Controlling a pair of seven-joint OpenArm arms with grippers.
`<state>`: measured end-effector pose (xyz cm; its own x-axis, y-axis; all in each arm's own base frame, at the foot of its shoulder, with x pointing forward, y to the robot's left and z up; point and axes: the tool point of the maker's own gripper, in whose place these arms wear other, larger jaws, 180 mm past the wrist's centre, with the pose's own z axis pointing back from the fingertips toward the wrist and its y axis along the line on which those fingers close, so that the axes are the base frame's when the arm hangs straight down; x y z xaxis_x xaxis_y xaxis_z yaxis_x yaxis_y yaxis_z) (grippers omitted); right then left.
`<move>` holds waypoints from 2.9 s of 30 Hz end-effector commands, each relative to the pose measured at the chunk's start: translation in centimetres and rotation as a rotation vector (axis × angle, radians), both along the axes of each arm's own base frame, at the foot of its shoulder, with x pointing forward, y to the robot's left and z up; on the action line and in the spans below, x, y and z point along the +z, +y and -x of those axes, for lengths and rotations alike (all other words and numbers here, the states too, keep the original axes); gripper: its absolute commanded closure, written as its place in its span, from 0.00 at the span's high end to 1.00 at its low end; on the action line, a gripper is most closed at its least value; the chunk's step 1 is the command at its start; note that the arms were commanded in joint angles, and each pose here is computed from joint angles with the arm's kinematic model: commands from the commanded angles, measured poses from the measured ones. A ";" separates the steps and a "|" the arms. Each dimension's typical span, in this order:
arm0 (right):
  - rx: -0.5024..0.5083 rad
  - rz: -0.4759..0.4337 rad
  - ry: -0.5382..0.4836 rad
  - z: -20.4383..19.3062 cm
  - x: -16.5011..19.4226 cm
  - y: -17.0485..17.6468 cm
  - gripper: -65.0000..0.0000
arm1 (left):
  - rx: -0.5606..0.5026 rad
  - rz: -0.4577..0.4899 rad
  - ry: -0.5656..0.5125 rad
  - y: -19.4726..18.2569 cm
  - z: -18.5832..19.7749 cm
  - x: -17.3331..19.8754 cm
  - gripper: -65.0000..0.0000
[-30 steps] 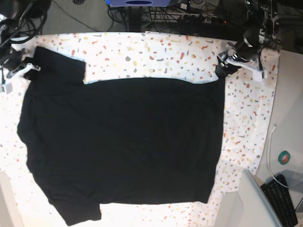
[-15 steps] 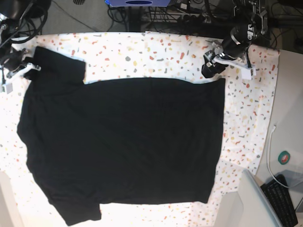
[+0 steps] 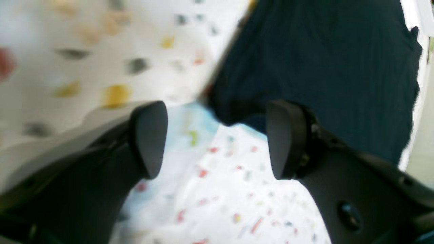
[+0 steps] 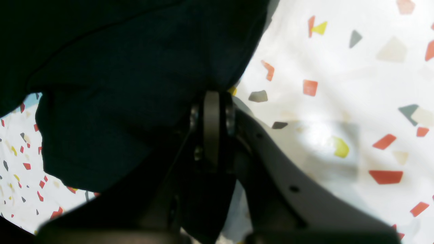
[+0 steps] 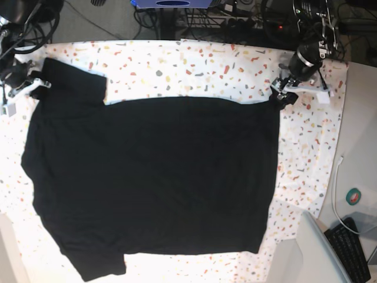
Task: Layout the t-shirt on the table in an organized manner, then fold the t-shirt properly
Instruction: 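Grasp the collar edge with both grippers and lift it, then drag the collar edge away from the hem to straighten the shirt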
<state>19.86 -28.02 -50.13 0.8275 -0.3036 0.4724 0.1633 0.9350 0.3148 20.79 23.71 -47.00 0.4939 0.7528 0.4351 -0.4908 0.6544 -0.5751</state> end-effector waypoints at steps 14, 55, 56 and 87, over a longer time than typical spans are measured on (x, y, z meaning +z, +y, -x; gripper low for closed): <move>0.032 0.008 0.044 0.8 -0.4 0.1 0.00 | -0.041 0.025 -0.030 -1.5 -2.6 -0.1 0.66; 0.197 0.300 -0.058 -4.3 11.7 0.7 0.00 | -0.259 -0.139 -0.184 -2.2 -2.6 9.6 0.00; 0.196 0.307 -0.063 -5.0 12.1 0.6 0.00 | -0.274 -0.127 -0.181 -2.5 -3.3 9.7 0.00; 0.138 0.105 -0.168 -20.6 10.4 0.8 0.00 | -0.157 0.009 -0.174 -0.5 -14.9 7.0 0.00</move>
